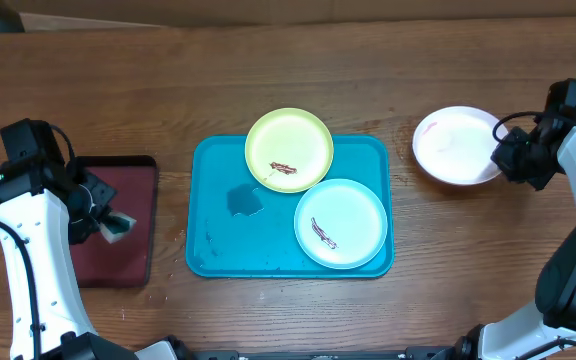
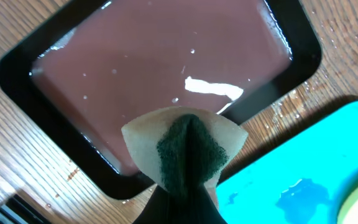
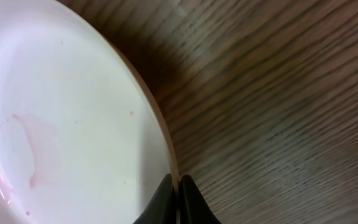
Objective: Clean dirty plates on tray and stack at the side
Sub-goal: 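Carry the white plate right and set it on the table, then move the right gripper to the yellow plate rim and grasp it, then slide the yellow plate toward the tray center with the right gripper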
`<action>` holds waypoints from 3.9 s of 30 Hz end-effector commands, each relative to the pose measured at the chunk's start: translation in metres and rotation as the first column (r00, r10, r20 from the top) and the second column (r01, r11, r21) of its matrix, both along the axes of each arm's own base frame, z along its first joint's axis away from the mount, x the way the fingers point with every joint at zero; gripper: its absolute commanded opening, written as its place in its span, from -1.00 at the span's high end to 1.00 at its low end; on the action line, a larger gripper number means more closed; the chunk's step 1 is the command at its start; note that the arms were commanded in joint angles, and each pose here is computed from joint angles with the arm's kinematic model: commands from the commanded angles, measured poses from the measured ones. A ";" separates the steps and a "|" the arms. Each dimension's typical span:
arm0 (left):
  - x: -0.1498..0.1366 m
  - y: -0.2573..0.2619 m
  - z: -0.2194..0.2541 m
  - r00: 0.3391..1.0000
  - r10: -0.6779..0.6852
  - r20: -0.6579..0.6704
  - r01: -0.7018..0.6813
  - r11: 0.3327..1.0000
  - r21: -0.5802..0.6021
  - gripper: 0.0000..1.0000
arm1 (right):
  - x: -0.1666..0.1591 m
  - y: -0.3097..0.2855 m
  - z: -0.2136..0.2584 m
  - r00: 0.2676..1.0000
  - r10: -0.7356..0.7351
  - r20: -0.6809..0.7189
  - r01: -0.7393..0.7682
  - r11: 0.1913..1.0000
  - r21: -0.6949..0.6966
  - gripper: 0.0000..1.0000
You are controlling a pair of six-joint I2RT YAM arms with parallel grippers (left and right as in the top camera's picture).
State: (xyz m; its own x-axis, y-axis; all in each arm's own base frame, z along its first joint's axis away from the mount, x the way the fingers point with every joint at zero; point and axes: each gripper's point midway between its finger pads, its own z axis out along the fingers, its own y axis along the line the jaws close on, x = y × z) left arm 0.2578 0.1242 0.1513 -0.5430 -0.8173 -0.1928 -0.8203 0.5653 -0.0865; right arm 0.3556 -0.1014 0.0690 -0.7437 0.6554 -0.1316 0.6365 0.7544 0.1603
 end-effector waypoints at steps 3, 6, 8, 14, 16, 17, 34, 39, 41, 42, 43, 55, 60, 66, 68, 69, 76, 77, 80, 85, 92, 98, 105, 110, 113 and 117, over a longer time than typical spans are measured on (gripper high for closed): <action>0.003 -0.003 0.000 0.999 -0.032 0.010 0.033 0.999 -0.021 0.92 | 0.001 0.003 0.005 1.000 -0.015 0.023 0.014 1.000 0.008 0.33; 0.004 -0.004 0.000 0.999 -0.033 0.016 0.034 0.999 -0.023 0.92 | 0.007 0.019 0.007 0.998 0.023 0.055 -0.027 0.996 0.082 0.24; 0.005 -0.005 0.000 0.999 -0.035 0.024 0.036 0.999 -0.031 0.92 | 0.015 0.041 0.013 0.988 0.102 0.116 -0.120 0.979 0.166 0.24; 0.007 -0.005 0.001 0.999 -0.041 0.032 0.042 0.999 -0.033 0.92 | 0.042 0.134 0.036 0.882 0.341 0.324 -0.435 0.854 0.285 0.19; 0.007 -0.005 0.001 0.998 -0.045 0.032 0.046 0.998 -0.032 0.91 | 0.048 0.163 0.036 0.840 0.416 0.348 -0.508 0.828 0.237 0.08; 0.007 -0.005 0.001 0.998 -0.051 0.032 0.052 0.998 -0.031 0.91 | 0.052 0.177 0.035 0.824 0.444 0.352 -0.530 0.823 0.203 -0.01; 0.008 -0.005 0.001 0.998 -0.052 0.033 0.053 0.998 -0.029 0.92 | 0.092 0.299 -0.013 0.707 0.598 0.378 -0.595 0.791 -0.140 -0.23; 0.009 -0.004 0.001 0.998 -0.052 0.038 0.053 0.998 -0.026 0.92 | 0.083 0.319 -0.041 0.694 0.616 0.373 -0.657 0.754 -0.023 -0.18; 0.010 -0.004 0.001 0.998 -0.052 0.041 0.053 0.998 -0.025 0.91 | 0.081 0.324 -0.040 0.689 0.616 0.382 -0.666 0.746 0.000 -0.07; 0.010 -0.004 0.001 0.998 -0.052 0.042 0.053 0.998 -0.025 0.92 | 0.080 0.325 -0.040 0.693 0.611 0.384 -0.664 0.747 0.010 0.03; 0.010 -0.004 0.001 0.998 -0.052 0.043 0.053 0.998 -0.025 0.92 | 0.079 0.328 -0.039 0.697 0.605 0.386 -0.663 0.749 0.023 0.12; 0.011 -0.006 0.001 0.997 -0.055 0.049 0.056 0.998 -0.034 0.92 | 0.034 0.393 -0.015 0.721 0.555 0.414 -0.691 0.620 0.372 0.87; 0.012 -0.007 0.001 0.996 -0.074 0.051 0.076 0.996 -0.036 0.92 | 0.007 0.406 -0.006 0.735 0.576 0.358 -0.678 0.611 0.409 0.85; 0.012 -0.008 0.002 0.996 -0.076 0.055 0.078 0.996 -0.041 0.91 | 0.007 0.407 0.035 0.629 0.637 0.445 -0.764 0.612 0.205 0.53; 0.012 -0.008 0.002 0.995 -0.079 0.055 0.081 0.996 -0.041 0.92 | 0.018 0.402 0.054 0.573 0.660 0.487 -0.785 0.613 0.093 0.35; 0.012 -0.008 0.002 0.995 -0.079 0.055 0.081 0.996 -0.041 0.92 | 0.024 0.400 0.063 0.533 0.677 0.507 -0.797 0.604 0.032 0.30; 0.012 -0.008 0.002 0.995 -0.080 0.055 0.082 0.996 -0.040 0.92 | 0.062 0.392 0.073 0.267 0.831 0.488 -0.821 0.461 -0.336 -0.30; 0.012 -0.008 0.002 0.995 -0.082 0.055 0.085 0.996 -0.040 0.92 | 0.064 0.394 0.069 0.251 0.839 0.482 -0.824 0.447 -0.349 -0.33; 0.012 -0.008 0.002 0.995 -0.082 0.054 0.085 0.996 -0.039 0.92 | 0.075 0.400 0.054 0.184 0.867 0.463 -0.828 0.390 -0.403 -0.34; 0.012 -0.008 0.002 0.994 -0.094 0.053 0.096 0.995 -0.037 0.92 | 0.094 0.409 0.016 0.135 0.886 0.444 -0.820 0.352 -0.452 -0.36; 0.014 -0.007 0.002 0.993 -0.100 0.059 0.102 0.994 -0.032 0.92 | 0.091 0.422 -0.013 0.083 0.908 0.412 -0.836 0.288 -0.467 -0.17; 0.014 -0.007 0.002 0.993 -0.101 0.060 0.103 0.994 -0.031 0.92 | 0.082 0.416 -0.029 0.113 0.922 0.371 -0.862 0.277 -0.425 0.14; 0.015 -0.010 0.002 0.992 -0.104 0.070 0.108 0.993 -0.047 0.91 | 0.069 0.407 -0.046 0.156 0.933 0.323 -0.890 0.275 -0.364 0.43; 0.016 -0.010 0.002 0.992 -0.104 0.070 0.108 0.993 -0.046 0.92 | 0.063 0.404 -0.051 0.249 0.911 0.329 -0.888 0.350 -0.297 0.71; 0.015 -0.010 0.002 0.992 -0.104 0.070 0.108 0.993 -0.046 0.92 | 0.053 0.402 -0.054 0.301 0.902 0.311 -0.891 0.382 -0.247 0.81; 0.016 -0.010 0.002 0.992 -0.104 0.071 0.108 0.993 -0.046 0.91 | 0.019 0.410 -0.032 0.424 0.867 0.262 -0.881 0.462 -0.101 0.81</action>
